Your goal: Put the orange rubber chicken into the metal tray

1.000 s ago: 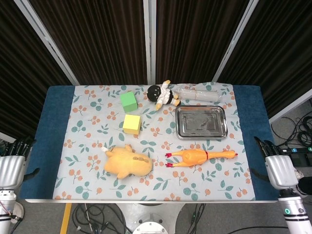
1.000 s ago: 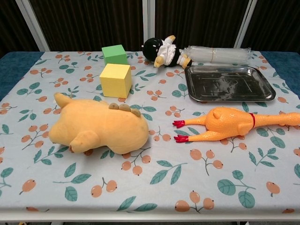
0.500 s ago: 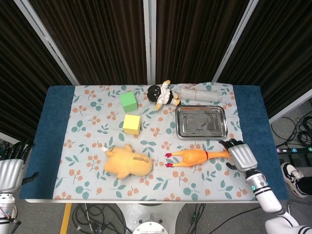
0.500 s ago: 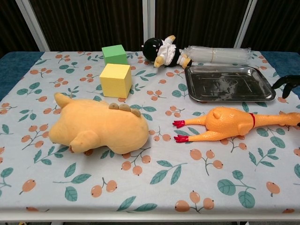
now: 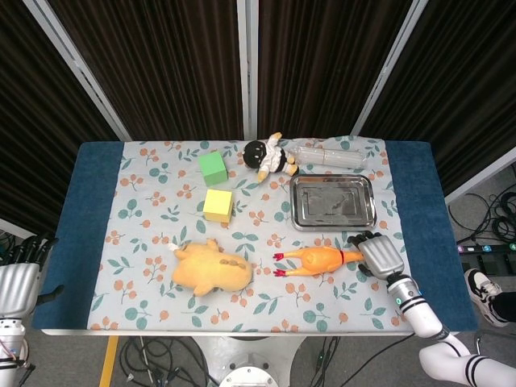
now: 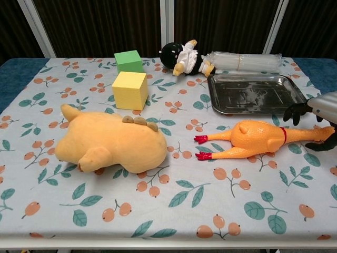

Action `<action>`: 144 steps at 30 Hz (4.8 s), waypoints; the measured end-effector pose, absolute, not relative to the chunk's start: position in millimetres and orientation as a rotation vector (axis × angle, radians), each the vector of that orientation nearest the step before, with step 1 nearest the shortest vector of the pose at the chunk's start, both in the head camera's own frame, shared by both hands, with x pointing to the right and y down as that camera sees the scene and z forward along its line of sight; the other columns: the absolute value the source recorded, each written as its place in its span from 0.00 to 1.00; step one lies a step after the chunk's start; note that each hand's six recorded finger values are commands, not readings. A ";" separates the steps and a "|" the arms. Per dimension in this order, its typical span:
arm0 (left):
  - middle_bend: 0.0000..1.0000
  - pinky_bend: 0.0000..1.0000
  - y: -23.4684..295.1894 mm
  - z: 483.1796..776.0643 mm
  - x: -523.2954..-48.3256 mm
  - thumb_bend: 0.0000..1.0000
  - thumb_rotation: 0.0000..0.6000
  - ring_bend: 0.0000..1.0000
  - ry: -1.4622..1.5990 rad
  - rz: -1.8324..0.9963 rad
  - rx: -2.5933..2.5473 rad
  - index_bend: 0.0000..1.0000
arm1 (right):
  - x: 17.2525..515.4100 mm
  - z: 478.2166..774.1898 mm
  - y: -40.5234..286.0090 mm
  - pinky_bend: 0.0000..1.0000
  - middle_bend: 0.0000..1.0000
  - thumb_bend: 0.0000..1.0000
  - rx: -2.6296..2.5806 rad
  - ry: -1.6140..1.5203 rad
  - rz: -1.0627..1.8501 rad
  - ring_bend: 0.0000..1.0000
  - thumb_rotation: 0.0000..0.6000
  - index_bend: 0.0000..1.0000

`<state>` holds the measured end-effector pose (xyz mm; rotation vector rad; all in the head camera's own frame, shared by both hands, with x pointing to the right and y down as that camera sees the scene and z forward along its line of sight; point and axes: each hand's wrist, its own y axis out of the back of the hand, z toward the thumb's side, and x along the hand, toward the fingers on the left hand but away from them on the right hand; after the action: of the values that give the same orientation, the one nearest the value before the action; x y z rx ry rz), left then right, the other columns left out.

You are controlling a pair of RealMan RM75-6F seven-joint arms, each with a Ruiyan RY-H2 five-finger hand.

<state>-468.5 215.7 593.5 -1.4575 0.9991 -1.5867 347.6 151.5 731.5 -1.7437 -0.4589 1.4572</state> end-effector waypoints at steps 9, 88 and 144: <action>0.19 0.20 218.4 597.1 -471.7 0.04 1.00 0.13 1.005 -1.598 -1.463 0.22 | 342.3 739.9 153.6 0.56 0.44 0.33 -1.752 -0.450 1.446 0.36 1.00 0.43; 0.26 0.29 53.1 623.6 -223.9 0.04 1.00 0.21 0.899 -1.268 -3.092 0.24 | 65.3 545.3 18.0 1.00 0.81 0.40 -1.314 -0.113 0.704 0.77 1.00 1.00; 0.23 0.39 53.4 654.7 -226.2 0.47 0.88 0.20 1.212 -1.306 -2.940 0.21 | 62.5 560.0 21.4 1.00 0.82 0.40 -1.382 -0.126 0.731 0.78 1.00 1.00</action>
<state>-226.2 53.4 654.7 -2.9396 1.2122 -1.3057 62.5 21.4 560.0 -1.3819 -0.1263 0.7315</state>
